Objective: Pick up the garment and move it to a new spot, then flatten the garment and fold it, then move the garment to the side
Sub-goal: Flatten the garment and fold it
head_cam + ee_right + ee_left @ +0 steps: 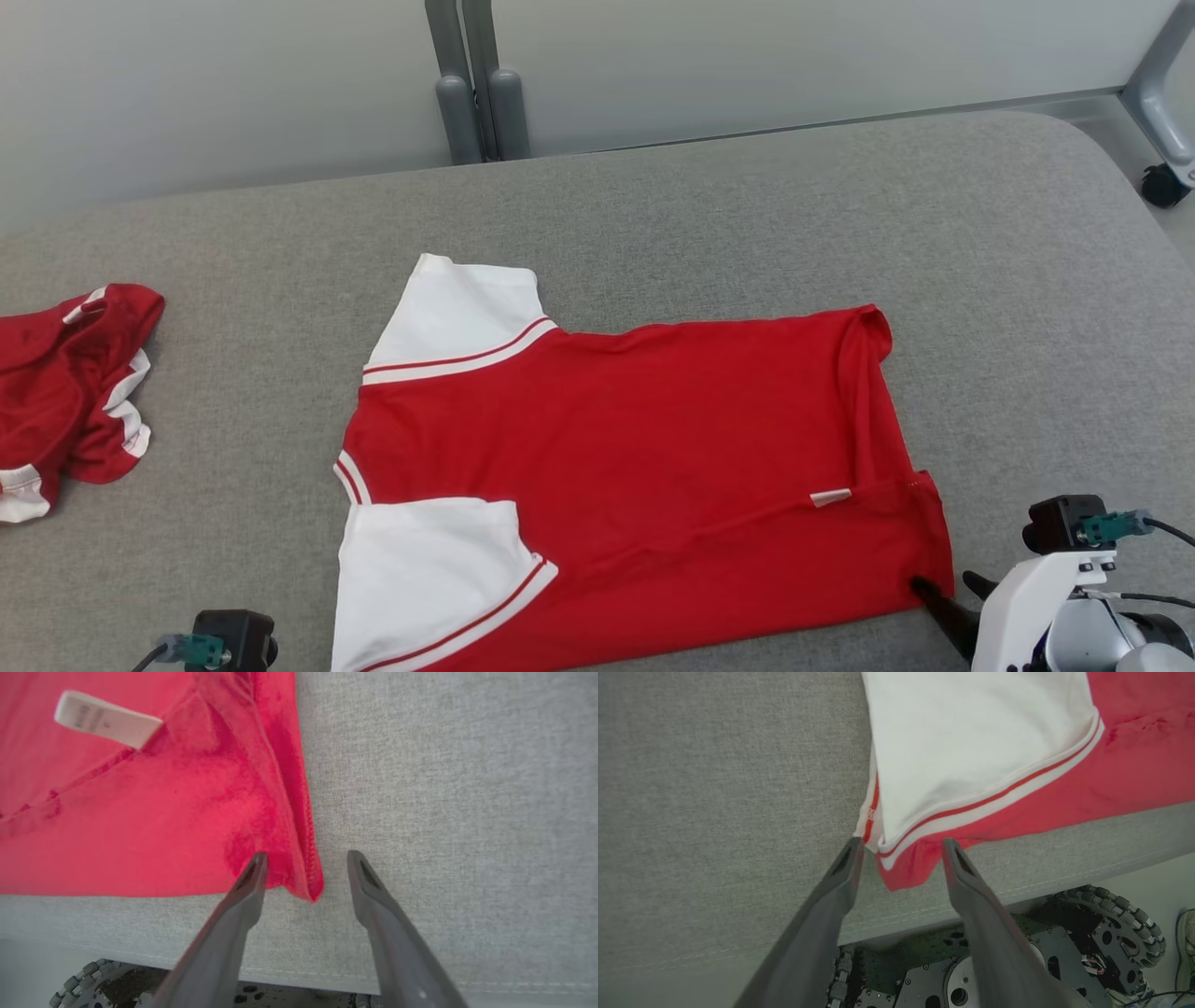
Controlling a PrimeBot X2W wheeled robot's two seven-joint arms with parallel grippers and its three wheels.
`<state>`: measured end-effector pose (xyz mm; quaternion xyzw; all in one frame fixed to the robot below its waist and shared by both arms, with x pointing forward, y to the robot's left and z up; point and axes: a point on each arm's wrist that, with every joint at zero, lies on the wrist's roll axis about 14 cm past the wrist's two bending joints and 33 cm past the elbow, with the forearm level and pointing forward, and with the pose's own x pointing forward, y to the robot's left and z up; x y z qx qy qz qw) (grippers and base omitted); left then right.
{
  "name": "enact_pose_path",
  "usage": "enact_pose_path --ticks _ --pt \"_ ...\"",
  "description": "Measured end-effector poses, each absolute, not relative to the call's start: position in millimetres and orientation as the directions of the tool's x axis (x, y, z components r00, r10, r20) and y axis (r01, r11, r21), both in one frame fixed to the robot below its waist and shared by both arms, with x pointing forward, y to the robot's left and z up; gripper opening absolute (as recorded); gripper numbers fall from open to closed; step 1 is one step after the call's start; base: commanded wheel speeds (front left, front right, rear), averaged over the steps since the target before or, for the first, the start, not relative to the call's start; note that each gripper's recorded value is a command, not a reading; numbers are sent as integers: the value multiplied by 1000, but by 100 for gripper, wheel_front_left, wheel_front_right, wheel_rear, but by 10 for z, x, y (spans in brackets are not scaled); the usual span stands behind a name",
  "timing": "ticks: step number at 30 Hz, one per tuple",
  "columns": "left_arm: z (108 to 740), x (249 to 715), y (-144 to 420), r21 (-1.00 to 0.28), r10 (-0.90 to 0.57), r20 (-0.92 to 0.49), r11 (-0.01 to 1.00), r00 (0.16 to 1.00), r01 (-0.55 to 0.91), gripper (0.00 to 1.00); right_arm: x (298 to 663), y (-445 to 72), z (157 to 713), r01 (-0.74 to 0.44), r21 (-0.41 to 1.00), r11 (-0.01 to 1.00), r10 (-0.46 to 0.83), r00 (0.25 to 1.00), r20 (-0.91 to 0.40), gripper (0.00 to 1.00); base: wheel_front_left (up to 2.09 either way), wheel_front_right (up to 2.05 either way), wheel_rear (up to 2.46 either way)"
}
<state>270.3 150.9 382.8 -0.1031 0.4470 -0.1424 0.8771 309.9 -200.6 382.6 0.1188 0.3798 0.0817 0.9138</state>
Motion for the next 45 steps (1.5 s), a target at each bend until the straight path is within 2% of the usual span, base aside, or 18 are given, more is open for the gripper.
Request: enact_pose_path --ticks 4,8,12,17,22,29,36,45 --pt "3896 2811 1553 -286 -334 -738 942 586 178 100 3150 -1985 3909 -67 277 958 241 712 -660 100 0 0 0" --pt "4090 3060 1593 -253 -328 -676 944 660 211 100 3256 -2031 4076 -79 252 965 223 756 -615 100 0 0 0" --pt "4410 3468 1580 -229 -338 -569 941 750 251 100 3554 -2051 4412 -79 262 962 203 846 -493 100 0 0 0" --pt "4628 3941 1459 -193 -393 -521 919 758 344 100 4012 -2126 4699 -66 250 966 162 908 -386 100 0 0 0" --pt "4729 4432 1305 -162 -441 -528 891 725 424 100 4447 -2144 4749 -52 260 964 148 920 -364 100 0 0 0" --pt "4680 5104 1177 -135 -458 -575 870 678 474 100 4950 -2055 4526 -69 248 966 175 883 -435 100 0 0 0" --pt "4352 5492 1087 -144 -450 -651 864 611 483 100 5094 -1940 4036 -84 234 969 206 796 -568 100 0 0 0" --pt "3994 5744 1016 -163 -427 -726 868 539 468 100 5152 -1900 3906 -104 229 968 221 786 -577 100 0 0 0"
